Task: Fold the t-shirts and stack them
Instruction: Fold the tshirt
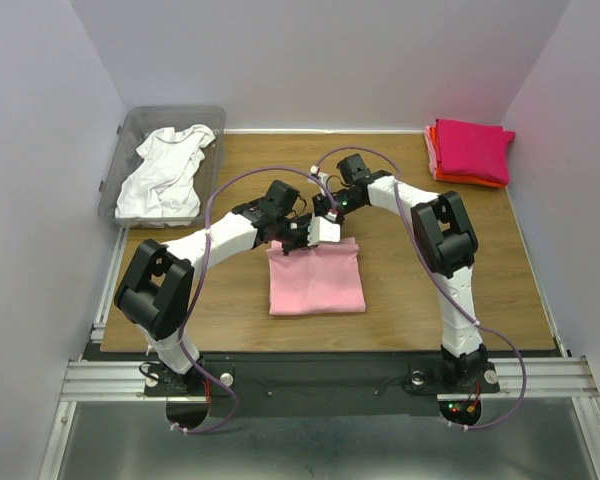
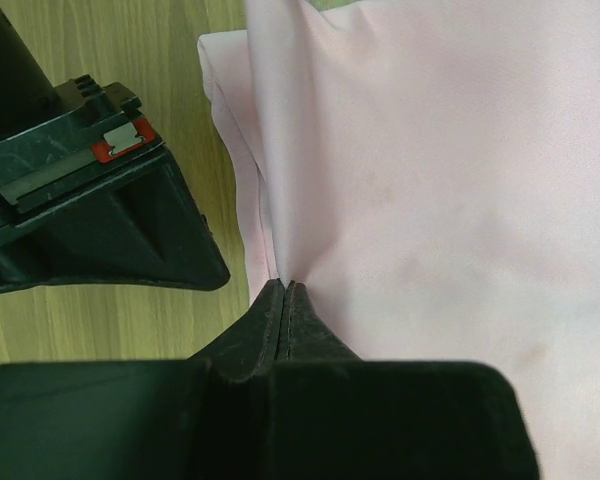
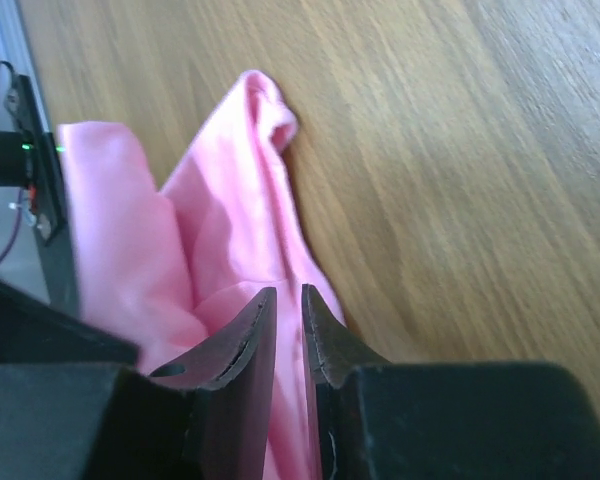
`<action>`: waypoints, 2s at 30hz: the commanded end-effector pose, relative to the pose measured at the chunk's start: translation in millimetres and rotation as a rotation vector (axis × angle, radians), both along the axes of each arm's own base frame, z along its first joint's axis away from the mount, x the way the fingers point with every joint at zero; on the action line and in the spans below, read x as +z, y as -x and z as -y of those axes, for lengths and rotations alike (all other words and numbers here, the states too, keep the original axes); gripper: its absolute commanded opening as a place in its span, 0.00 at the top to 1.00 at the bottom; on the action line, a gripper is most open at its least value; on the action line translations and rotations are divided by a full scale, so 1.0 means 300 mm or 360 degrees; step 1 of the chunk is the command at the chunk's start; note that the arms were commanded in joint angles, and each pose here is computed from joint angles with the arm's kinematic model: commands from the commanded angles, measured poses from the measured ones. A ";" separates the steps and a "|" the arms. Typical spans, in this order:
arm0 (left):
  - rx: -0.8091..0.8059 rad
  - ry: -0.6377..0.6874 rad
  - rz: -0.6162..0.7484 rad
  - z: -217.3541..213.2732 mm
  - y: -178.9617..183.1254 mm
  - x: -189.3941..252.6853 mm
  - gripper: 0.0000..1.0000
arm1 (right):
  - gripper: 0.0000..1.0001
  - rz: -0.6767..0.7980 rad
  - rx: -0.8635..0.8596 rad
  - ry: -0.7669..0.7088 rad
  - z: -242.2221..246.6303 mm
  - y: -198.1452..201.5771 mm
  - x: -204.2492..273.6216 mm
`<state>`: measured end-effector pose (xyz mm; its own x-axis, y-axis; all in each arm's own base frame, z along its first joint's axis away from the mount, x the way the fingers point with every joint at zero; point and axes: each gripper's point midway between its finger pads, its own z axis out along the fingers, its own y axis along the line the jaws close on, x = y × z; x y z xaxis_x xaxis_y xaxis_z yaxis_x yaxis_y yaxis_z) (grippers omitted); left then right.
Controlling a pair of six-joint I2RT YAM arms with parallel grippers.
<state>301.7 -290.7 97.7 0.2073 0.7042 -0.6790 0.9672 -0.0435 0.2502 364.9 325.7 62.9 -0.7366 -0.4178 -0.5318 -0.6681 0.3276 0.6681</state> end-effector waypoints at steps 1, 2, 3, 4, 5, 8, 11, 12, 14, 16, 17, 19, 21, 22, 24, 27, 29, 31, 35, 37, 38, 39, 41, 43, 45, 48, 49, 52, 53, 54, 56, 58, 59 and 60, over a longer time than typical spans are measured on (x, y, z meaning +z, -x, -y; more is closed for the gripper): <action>-0.0019 0.0096 0.0102 0.017 -0.023 0.120 1.00 | 0.79 -0.0016 0.0016 0.0065 0.025 0.008 -0.104; -0.0021 0.0098 0.0108 0.019 -0.025 0.127 1.00 | 0.79 -0.0051 0.0027 0.0083 0.034 0.025 -0.144; -0.0021 0.0105 0.0118 0.022 -0.029 0.138 1.00 | 0.80 -0.0075 0.0040 0.0077 0.035 0.037 -0.159; -0.0019 0.0108 0.0122 0.022 -0.033 0.142 1.00 | 0.80 -0.0094 0.0044 0.0075 0.036 0.045 -0.170; -0.0017 0.0106 0.0128 0.023 -0.037 0.143 1.00 | 0.81 -0.0133 0.0050 0.0079 0.042 0.060 -0.196; 0.0003 0.0097 0.0158 0.021 -0.063 0.145 1.00 | 0.81 -0.0184 0.0069 0.0057 0.040 0.084 -0.211; 0.0034 0.0098 0.0186 0.012 -0.099 0.149 1.00 | 0.82 -0.0188 0.0082 0.0050 0.044 0.097 -0.210; 0.0042 0.0104 0.0193 0.012 -0.114 0.149 1.00 | 0.82 -0.0188 0.0083 0.0050 0.046 0.101 -0.207; 0.0066 0.0100 0.0204 0.002 -0.137 0.145 1.00 | 0.82 -0.0187 0.0089 0.0049 0.048 0.106 -0.208; 0.0076 0.0102 0.0220 0.003 -0.159 0.140 1.00 | 0.82 -0.0190 0.0090 0.0048 0.049 0.109 -0.206; 0.0076 0.0102 0.0226 0.005 -0.167 0.137 1.00 | 0.82 -0.0192 0.0092 0.0047 0.049 0.110 -0.205; 0.0071 0.0088 0.0218 0.001 -0.177 0.116 1.00 | 0.82 -0.0184 0.0092 0.0047 0.048 0.106 -0.203; 0.0053 0.0076 0.0209 0.003 -0.175 0.091 1.00 | 0.82 -0.0171 0.0085 0.0052 0.048 0.095 -0.200; 0.0049 0.0079 0.0207 0.005 -0.175 0.086 1.00 | 0.82 -0.0160 0.0082 0.0058 0.048 0.090 -0.199; 0.0048 0.0081 0.0201 0.008 -0.176 0.075 1.00 | 0.82 -0.0127 0.0068 0.0056 0.048 0.061 -0.188; 0.0034 0.0098 0.0184 0.017 -0.174 0.069 1.00 | 0.81 -0.0064 0.0032 0.0081 0.051 0.012 -0.174; 0.0021 0.0107 0.0177 0.021 -0.169 0.070 1.00 | 0.81 -0.0004 0.0004 0.0112 0.059 -0.022 -0.162; 0.0016 0.0102 0.0183 0.020 -0.170 0.067 1.00 | 0.80 0.0075 -0.0020 0.0116 0.057 -0.062 -0.119; 0.0005 0.0062 0.0175 0.014 -0.169 0.046 0.90 | 0.64 0.0290 -0.0122 0.0200 0.074 -0.162 -0.025; 0.0026 0.0056 0.0184 0.012 -0.182 0.057 0.80 | 0.57 0.0416 -0.0194 0.0224 0.091 -0.224 0.055; 0.0047 0.0060 0.0182 0.012 -0.187 0.069 0.72 | 0.53 0.0459 -0.0226 0.0238 0.100 -0.246 0.082; 0.0057 0.0065 0.0208 0.013 -0.198 0.088 0.68 | 0.51 0.0501 -0.0257 0.0251 0.110 -0.268 0.109; 0.0112 0.0110 0.0272 0.011 -0.228 0.168 0.60 | 0.47 0.0619 -0.0341 0.0262 0.144 -0.322 0.205; 0.0232 0.0198 0.0335 -0.012 -0.276 0.282 0.58 | 0.46 0.0700 -0.0437 0.0298 0.199 -0.370 0.267; 0.0320 0.0274 0.0311 -0.043 -0.294 0.359 0.57 | 0.45 0.0765 -0.0499 0.0272 0.240 -0.381 0.362; 0.0481 0.0426 0.0102 -0.101 -0.290 0.421 0.58 | 0.47 0.0801 -0.0541 0.0231 0.296 -0.335 0.473; 0.0509 0.0447 0.0014 -0.114 -0.264 0.420 0.58 | 0.48 0.0747 -0.0522 0.0243 0.305 -0.286 0.447; 0.0621 0.0562 -0.0320 -0.116 -0.169 0.377 0.58 | 0.49 0.0526 -0.0466 0.0120 0.289 -0.120 0.442; 0.0686 0.0588 -0.0527 -0.111 -0.109 0.316 0.58 | 0.49 0.0402 -0.0438 0.0041 0.265 -0.063 0.445; 0.0724 0.0625 -0.0618 -0.106 -0.083 0.299 0.58 | 0.49 0.0317 -0.0419 0.0011 0.256 -0.019 0.431; 0.0745 0.0708 -0.0734 -0.096 -0.040 0.256 0.58 | 0.50 0.0115 -0.0386 -0.0058 0.227 0.073 0.384; 0.0817 0.0781 -0.0844 -0.089 -0.034 0.234 0.58 | 0.51 0.0034 -0.0383 -0.0082 0.213 0.102 0.350; 0.0844 0.0775 -0.0917 -0.095 -0.013 0.192 0.58 | 0.54 -0.0044 -0.0389 -0.0091 0.203 0.112 0.309; 0.0869 0.0777 -0.0955 -0.101 -0.010 0.168 0.58 | 0.56 -0.0068 -0.0389 -0.0093 0.199 0.109 0.292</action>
<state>317.4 -250.1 152.2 -0.3985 0.3407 -0.8515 0.8680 0.4401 -0.2300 348.1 250.6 172.1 -0.7410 -0.2244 -0.6329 -0.6450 0.5002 0.5778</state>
